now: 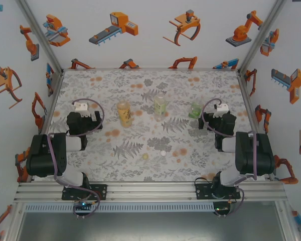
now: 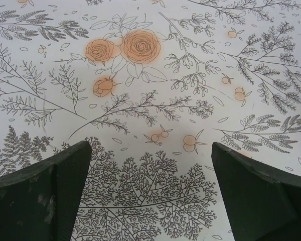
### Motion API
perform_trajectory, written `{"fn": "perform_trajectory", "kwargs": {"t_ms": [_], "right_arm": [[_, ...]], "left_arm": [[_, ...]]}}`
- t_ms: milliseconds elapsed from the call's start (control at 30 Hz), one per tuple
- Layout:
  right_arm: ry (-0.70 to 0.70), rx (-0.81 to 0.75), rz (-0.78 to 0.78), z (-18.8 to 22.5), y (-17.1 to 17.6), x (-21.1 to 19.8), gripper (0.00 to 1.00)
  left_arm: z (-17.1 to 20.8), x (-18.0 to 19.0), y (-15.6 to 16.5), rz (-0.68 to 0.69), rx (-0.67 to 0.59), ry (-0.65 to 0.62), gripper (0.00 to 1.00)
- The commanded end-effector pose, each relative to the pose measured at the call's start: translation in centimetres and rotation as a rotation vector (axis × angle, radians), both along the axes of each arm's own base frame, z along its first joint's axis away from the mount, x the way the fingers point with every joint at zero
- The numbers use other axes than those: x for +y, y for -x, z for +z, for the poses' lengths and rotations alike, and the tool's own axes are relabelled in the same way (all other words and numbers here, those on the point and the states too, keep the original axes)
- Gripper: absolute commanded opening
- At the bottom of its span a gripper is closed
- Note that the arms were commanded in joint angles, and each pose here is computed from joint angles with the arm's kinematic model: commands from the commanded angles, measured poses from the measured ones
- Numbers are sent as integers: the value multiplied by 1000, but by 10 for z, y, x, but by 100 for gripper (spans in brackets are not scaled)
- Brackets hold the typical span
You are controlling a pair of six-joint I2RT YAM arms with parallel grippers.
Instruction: Screw on the bottle caps
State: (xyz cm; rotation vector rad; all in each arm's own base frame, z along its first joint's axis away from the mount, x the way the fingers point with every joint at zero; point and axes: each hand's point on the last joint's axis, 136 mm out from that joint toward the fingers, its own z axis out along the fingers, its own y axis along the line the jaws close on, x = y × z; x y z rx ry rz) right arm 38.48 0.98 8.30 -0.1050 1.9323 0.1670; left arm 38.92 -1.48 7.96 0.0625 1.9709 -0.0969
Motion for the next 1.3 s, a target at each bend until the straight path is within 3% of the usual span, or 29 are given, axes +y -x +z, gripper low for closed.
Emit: {"fn": "perform_trajectory", "kwargs": {"t_ms": [0, 667, 833, 1267], "right_arm": [[16, -50, 23, 12, -2, 3, 99], [15, -50, 21, 11, -2, 3, 99], [8, -5, -105, 7, -9, -17, 99], [12, -24, -43, 21, -5, -7, 99]], "left_arm": [[10, -1, -6, -2, -24, 16, 97], [10, -1, -7, 2, -25, 16, 97], [10, 0, -6, 1, -24, 18, 97], [13, 4, -9, 38, -15, -2, 97]]}}
